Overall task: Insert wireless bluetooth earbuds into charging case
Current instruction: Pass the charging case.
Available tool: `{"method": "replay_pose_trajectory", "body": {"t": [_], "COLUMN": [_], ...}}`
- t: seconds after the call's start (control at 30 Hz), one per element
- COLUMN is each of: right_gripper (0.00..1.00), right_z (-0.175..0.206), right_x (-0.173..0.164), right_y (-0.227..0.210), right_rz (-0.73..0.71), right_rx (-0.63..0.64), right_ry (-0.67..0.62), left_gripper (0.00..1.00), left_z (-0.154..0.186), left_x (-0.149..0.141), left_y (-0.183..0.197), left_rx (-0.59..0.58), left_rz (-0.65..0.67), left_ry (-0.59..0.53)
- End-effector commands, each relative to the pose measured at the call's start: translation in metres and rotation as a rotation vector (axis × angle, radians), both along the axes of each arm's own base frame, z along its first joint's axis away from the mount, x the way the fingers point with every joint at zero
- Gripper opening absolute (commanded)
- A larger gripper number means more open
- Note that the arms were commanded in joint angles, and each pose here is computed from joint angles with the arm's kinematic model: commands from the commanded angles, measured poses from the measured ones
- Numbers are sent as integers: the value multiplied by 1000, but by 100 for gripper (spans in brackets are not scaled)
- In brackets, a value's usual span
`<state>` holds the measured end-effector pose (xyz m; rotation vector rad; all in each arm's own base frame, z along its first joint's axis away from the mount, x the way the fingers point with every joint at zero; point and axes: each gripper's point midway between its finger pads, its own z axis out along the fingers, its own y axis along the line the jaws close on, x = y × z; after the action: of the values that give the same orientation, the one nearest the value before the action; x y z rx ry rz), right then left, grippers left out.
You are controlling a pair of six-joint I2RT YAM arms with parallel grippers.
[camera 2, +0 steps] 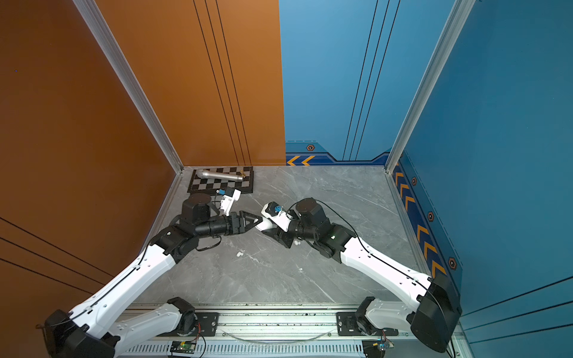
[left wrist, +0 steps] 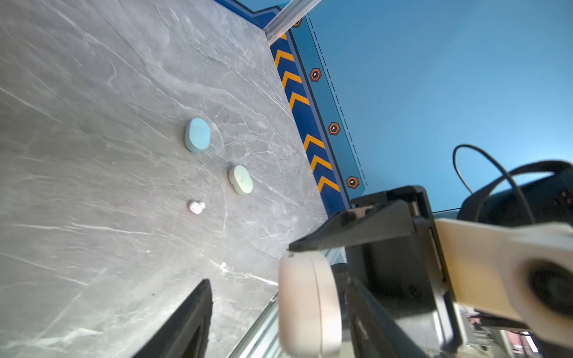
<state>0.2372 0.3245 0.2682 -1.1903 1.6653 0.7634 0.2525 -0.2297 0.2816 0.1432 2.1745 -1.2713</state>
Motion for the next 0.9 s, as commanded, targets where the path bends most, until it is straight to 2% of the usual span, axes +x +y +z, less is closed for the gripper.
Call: {"method": "replay_pose_trajectory", "body": {"t": [0.0,0.1,0.13,0.23,0.3,0.43,0.57,0.77,0.87], "right_gripper": [25,25,25,25,25,26,26,26,26], "right_z": [17,17,18,19,21,27,26,20,21], "right_x": [-15,-25,-20,-23,-27,-36,-47,-63,-67], "right_y": [-11,-17,-25,-32,-36,-39,-39,-35,-35], "right_rz": [59,95,76,83,99,141,184,237,248], "right_rx": [32,24,25,12,6,-5,-25,-83,-96], "right_ry": [69,113,122,134,136,149,187,220,224], "left_gripper": [71,71,71,71,72,72,73,72,72], "left_z": [17,27,37,43,37,13,4,-4,-2], "left_x": [4,-10,-14,-38,-54,-79,-100,-104,-100], "left_y": [23,33,33,26,18,1,-19,-34,-39], "left_rx": [47,88,86,125,173,278,264,269,256], "left_rz": [75,50,35,-83,-189,-395,-568,-660,-652], "left_ry": [-187,-352,-447,-652,-741,-801,-873,-896,-914]}}
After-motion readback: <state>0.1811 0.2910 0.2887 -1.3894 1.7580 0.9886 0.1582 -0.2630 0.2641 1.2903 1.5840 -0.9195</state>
